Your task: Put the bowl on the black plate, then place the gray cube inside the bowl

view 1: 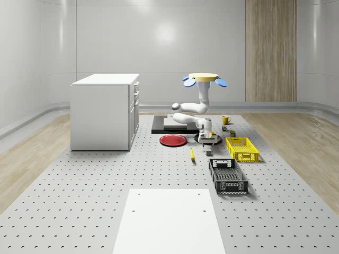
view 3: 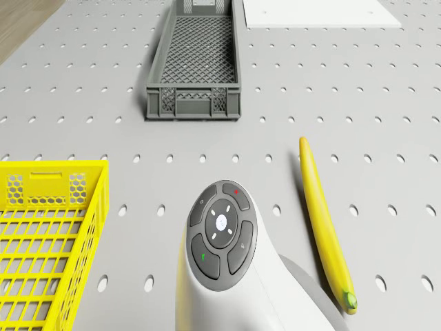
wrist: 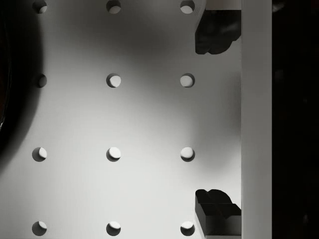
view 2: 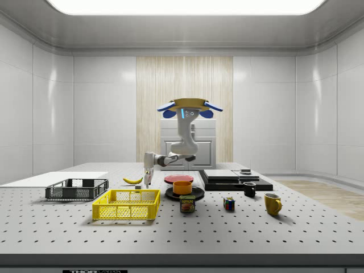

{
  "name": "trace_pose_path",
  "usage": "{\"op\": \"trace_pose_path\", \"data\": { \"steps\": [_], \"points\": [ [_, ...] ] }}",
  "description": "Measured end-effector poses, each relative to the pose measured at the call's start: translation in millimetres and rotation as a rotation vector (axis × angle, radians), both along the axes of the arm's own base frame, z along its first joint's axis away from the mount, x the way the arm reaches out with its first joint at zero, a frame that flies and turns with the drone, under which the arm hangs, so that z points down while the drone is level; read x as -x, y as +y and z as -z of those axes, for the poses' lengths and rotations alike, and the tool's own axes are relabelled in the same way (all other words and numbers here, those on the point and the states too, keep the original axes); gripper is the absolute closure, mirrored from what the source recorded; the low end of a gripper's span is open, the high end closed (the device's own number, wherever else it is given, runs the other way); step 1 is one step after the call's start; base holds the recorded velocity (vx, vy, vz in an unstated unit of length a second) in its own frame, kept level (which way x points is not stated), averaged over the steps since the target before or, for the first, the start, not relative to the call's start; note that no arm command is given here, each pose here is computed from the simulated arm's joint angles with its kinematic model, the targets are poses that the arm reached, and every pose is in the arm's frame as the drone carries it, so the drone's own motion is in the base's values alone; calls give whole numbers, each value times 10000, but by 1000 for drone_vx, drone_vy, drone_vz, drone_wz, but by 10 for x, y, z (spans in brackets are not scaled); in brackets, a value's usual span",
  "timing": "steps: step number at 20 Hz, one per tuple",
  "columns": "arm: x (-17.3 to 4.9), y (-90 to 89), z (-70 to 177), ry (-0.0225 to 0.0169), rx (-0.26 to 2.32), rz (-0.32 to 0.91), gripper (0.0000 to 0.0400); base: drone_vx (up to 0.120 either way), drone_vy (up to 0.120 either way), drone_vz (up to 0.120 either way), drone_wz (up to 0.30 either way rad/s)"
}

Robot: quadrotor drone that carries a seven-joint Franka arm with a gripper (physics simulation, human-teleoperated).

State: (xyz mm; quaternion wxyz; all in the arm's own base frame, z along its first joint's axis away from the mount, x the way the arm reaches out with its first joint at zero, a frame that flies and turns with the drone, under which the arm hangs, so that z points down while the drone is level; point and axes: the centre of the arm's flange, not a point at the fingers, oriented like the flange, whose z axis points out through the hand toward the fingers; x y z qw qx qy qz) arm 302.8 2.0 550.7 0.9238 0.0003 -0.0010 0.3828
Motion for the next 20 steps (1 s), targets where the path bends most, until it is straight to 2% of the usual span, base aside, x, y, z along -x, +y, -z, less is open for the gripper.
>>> {"op": "trace_pose_path", "data": {
  "steps": [13,20],
  "points": [
    [0,0,0,0,0,0,0,120,-9,0,0],
    [0,0,-125,0,0,0,0,11,0,0,0]
  ]
}}
